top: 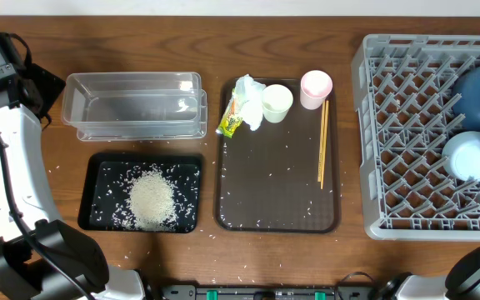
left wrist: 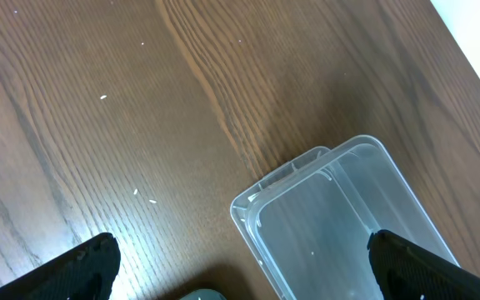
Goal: Sort waste into correct bins and load items into the dishwasher rack
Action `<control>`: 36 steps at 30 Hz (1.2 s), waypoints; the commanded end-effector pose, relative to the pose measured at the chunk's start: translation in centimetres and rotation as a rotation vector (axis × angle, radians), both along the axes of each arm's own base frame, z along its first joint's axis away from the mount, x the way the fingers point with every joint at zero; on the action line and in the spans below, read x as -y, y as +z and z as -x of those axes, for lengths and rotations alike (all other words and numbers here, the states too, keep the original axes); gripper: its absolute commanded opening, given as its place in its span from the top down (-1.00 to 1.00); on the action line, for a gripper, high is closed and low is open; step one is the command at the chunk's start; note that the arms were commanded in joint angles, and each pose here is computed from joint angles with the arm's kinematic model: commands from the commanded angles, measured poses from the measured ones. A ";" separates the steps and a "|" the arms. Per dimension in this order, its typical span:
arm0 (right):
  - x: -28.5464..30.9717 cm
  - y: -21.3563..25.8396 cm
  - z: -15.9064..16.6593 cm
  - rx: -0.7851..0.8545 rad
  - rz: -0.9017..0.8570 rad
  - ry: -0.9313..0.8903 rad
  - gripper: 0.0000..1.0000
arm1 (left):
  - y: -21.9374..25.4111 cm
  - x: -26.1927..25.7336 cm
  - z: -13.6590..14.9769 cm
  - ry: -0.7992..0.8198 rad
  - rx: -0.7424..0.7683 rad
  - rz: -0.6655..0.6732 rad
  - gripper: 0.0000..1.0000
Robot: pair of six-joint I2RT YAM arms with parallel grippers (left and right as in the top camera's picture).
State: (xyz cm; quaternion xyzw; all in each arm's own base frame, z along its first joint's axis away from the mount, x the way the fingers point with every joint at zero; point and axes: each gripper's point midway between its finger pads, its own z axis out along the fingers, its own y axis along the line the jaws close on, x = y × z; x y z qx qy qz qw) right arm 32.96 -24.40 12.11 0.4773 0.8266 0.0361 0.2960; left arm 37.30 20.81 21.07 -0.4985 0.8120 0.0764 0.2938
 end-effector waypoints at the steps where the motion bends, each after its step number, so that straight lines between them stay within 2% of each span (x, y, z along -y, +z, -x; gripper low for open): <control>1: 0.1 -1.2 -0.2 -0.018 -0.016 -0.011 0.97 | 0.5 0.0 0.2 0.008 0.009 -0.006 -0.95; 5: -0.2 0.0 -0.4 0.001 0.004 0.036 0.99 | 0.5 0.0 0.2 0.008 0.009 -0.006 -0.96; 9: -1.4 3.4 -0.2 0.074 0.022 0.065 0.98 | 0.5 0.0 0.2 0.008 0.010 -0.006 -0.95; 15: -3.4 6.3 1.7 0.083 0.039 0.086 0.89 | 0.5 0.0 0.2 0.008 0.009 -0.006 -0.96; 18: -3.4 4.9 3.3 -0.005 0.027 0.050 0.81 | 0.5 0.0 0.2 0.007 0.010 -0.006 -0.95; 22: -2.5 2.4 4.1 -0.089 0.032 0.013 0.84 | 0.5 0.0 0.2 0.008 0.009 -0.006 -0.95; 26: -2.0 -0.3 3.6 -0.119 0.005 0.012 0.95 | 0.5 0.0 0.2 0.008 0.010 -0.006 -0.95; 30: -1.2 -2.1 2.2 -0.113 -0.006 0.019 0.98 | 0.5 0.0 0.2 0.008 0.009 -0.006 -0.95; 36: -0.6 -2.2 0.5 -0.049 0.003 0.038 0.98 | 0.5 0.0 0.2 0.008 0.009 -0.006 -0.96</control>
